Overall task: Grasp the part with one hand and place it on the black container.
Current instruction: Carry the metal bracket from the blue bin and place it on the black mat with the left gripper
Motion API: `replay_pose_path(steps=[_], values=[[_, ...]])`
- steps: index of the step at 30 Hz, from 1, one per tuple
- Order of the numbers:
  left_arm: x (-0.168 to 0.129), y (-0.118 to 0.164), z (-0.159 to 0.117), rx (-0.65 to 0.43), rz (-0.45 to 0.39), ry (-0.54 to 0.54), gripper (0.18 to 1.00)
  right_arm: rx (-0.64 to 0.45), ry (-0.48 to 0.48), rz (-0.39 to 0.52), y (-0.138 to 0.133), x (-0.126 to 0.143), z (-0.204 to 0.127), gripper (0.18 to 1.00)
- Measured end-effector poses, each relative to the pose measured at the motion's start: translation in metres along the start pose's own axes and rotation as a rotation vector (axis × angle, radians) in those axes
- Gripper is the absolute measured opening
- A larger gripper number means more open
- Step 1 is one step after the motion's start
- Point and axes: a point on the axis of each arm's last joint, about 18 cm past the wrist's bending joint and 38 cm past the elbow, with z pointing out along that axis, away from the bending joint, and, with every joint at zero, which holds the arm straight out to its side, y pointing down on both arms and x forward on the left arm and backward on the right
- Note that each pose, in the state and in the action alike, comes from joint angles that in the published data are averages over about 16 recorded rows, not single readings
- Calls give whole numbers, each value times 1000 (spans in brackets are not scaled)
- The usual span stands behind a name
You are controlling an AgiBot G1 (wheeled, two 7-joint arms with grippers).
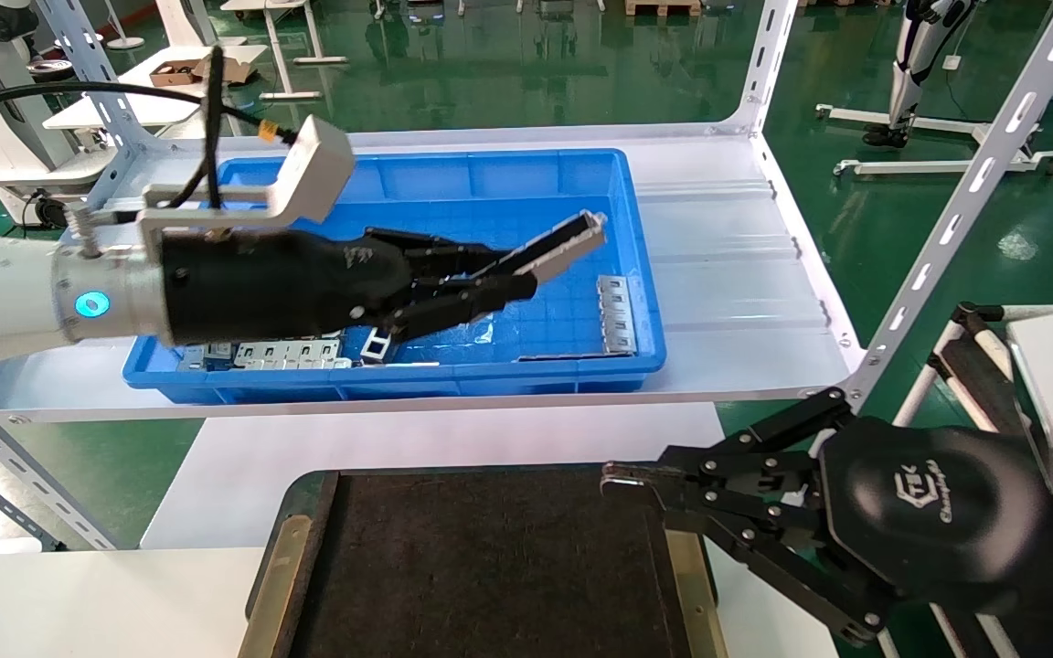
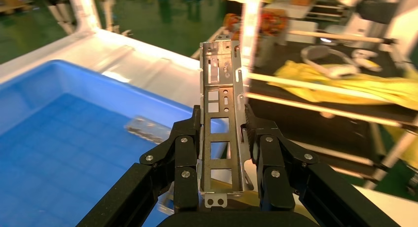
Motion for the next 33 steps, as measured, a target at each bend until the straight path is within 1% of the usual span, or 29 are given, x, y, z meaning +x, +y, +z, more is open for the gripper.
replay_pose_path(steps=[4, 8, 12, 16, 20, 24, 28, 33], values=[[25, 9, -17, -12, 6, 70, 354, 0, 0, 0, 0, 0, 0, 191], [54, 25, -29, -40, -4, 123, 354, 0, 0, 0, 0, 0, 0, 191], [85, 44, -37, -78, -35, 156, 354, 0, 0, 0, 0, 0, 0, 191], [111, 67, -40, -115, -84, 168, 354, 0, 0, 0, 0, 0, 0, 191], [131, 92, -40, -149, -148, 162, 354, 0, 0, 0, 0, 0, 0, 191], [143, 117, -38, -177, -221, 141, 354, 0, 0, 0, 0, 0, 0, 191], [148, 142, -33, -192, -301, 104, 354, 0, 0, 0, 0, 0, 0, 191], [148, 169, -21, -187, -400, 25, 353, 0, 0, 0, 0, 0, 0, 191]])
